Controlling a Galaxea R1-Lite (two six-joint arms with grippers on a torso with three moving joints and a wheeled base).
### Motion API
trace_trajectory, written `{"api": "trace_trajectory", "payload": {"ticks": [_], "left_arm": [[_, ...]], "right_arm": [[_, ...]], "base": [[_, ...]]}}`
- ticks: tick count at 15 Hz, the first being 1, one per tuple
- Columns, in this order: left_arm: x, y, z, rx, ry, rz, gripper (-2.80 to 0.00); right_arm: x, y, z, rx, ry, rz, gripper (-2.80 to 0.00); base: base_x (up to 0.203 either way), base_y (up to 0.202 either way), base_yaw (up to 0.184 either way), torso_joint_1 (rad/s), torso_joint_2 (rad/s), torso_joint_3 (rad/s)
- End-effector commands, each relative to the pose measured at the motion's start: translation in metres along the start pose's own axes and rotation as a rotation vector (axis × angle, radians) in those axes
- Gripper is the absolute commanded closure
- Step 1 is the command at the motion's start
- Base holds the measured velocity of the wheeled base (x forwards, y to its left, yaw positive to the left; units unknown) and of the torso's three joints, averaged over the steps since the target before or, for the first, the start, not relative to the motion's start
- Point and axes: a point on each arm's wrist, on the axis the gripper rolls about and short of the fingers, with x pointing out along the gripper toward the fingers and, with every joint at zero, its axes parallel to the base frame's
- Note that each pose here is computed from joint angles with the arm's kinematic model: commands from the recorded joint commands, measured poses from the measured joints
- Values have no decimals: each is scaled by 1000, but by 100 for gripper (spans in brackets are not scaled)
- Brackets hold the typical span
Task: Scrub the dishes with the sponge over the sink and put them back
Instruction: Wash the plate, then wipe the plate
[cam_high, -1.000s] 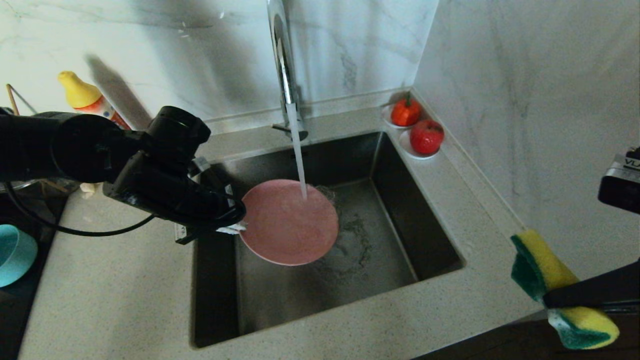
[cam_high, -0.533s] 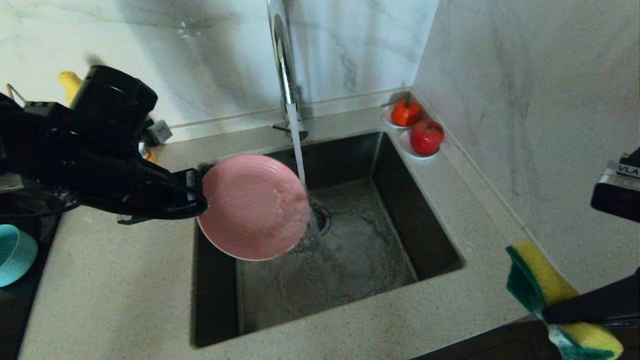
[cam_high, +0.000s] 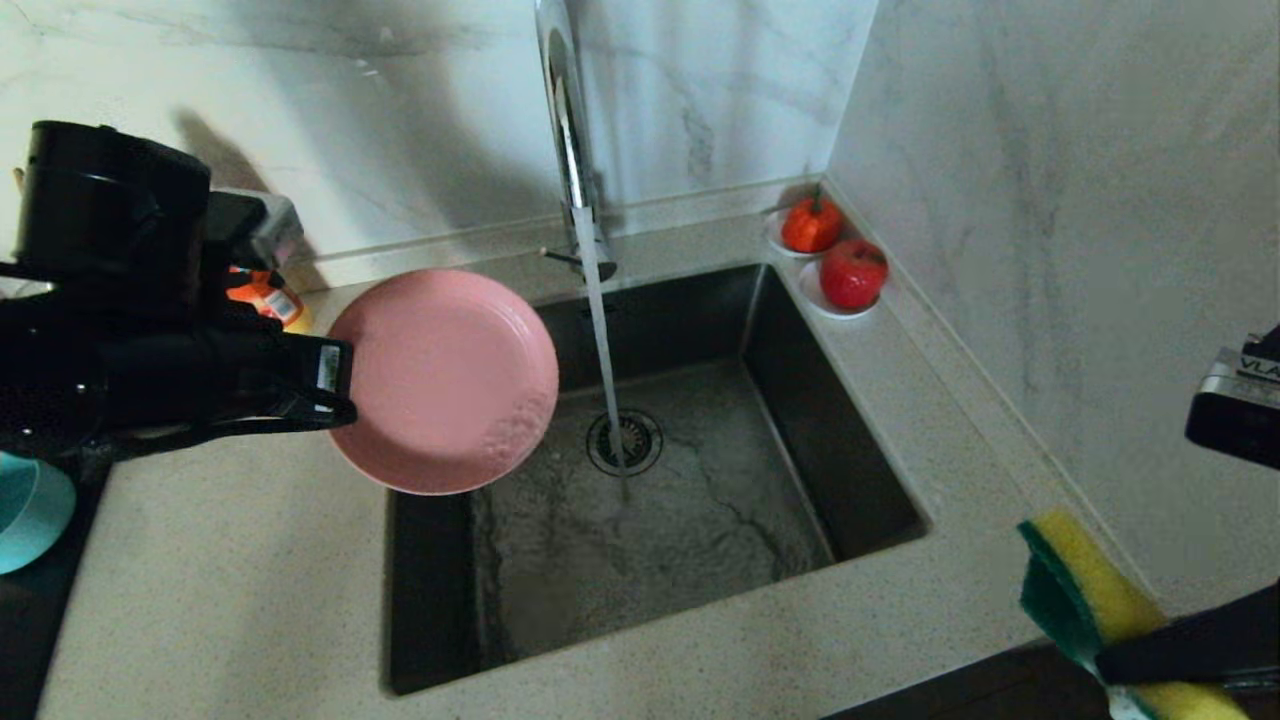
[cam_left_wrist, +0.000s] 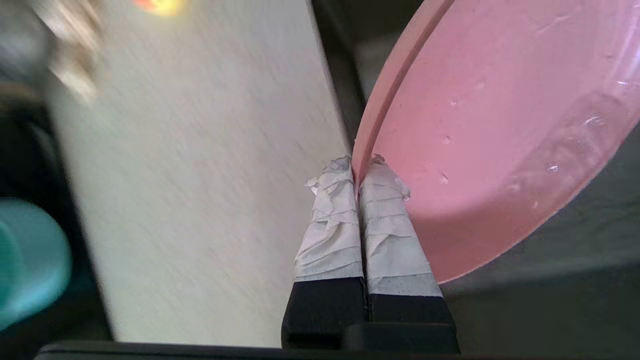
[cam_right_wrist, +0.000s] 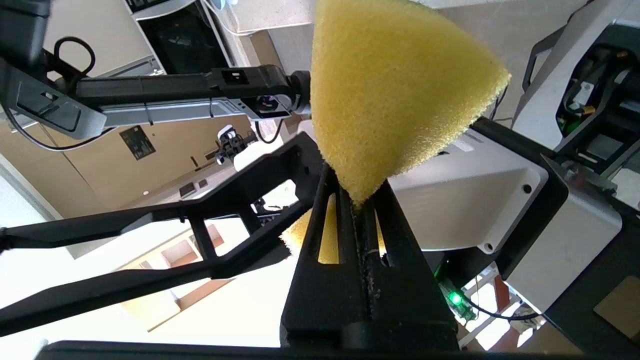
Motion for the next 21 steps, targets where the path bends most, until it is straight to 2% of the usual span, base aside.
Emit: {"api": "trace_trajectory", "payload": {"ticks": [1,2,4,5,7,9,10,13,15,16,18,21], "left_arm": [[-2,-2,-8,44,-112,24,0],[-2,-3,-9,69,-170,36,0],[-6,-1,-3,81,-293,62,0],[-10,1,-1,92,-330,72,0],[-23,7,0,93,-345,69,0],[-40,13,-6,118,-280,31,0],[-49,16,-10,119,-238,-20,0],[-82,25,-13,45,-109,-275,0],[-98,28,-14,-44,-13,-474,0],[-102,29,-15,-75,12,-537,0],[-106,28,-17,-123,31,-603,0],[-113,31,-20,-139,24,-657,0]], "right_arm": [[2,-3,-2,16,12,-2,0],[2,-4,-2,18,14,-3,0],[2,-4,-1,20,17,-2,0],[2,-3,-2,18,27,13,0],[2,1,-3,5,41,34,0],[4,6,-6,-23,74,53,0],[4,12,-7,-48,90,69,0],[9,31,-9,-119,159,113,0],[10,43,-10,-150,204,130,0],[9,51,-7,-161,209,136,0],[14,64,-2,-173,253,143,0],[37,74,10,-186,329,150,0]], "base": [[0,0,0,0,0,0],[0,0,0,0,0,0],[0,0,0,0,0,0],[0,0,0,0,0,0],[0,0,0,0,0,0],[0,0,0,0,0,0],[0,0,0,0,0,0],[0,0,0,0,0,0],[0,0,0,0,0,0],[0,0,0,0,0,0],[0,0,0,0,0,0],[0,0,0,0,0,0]]}}
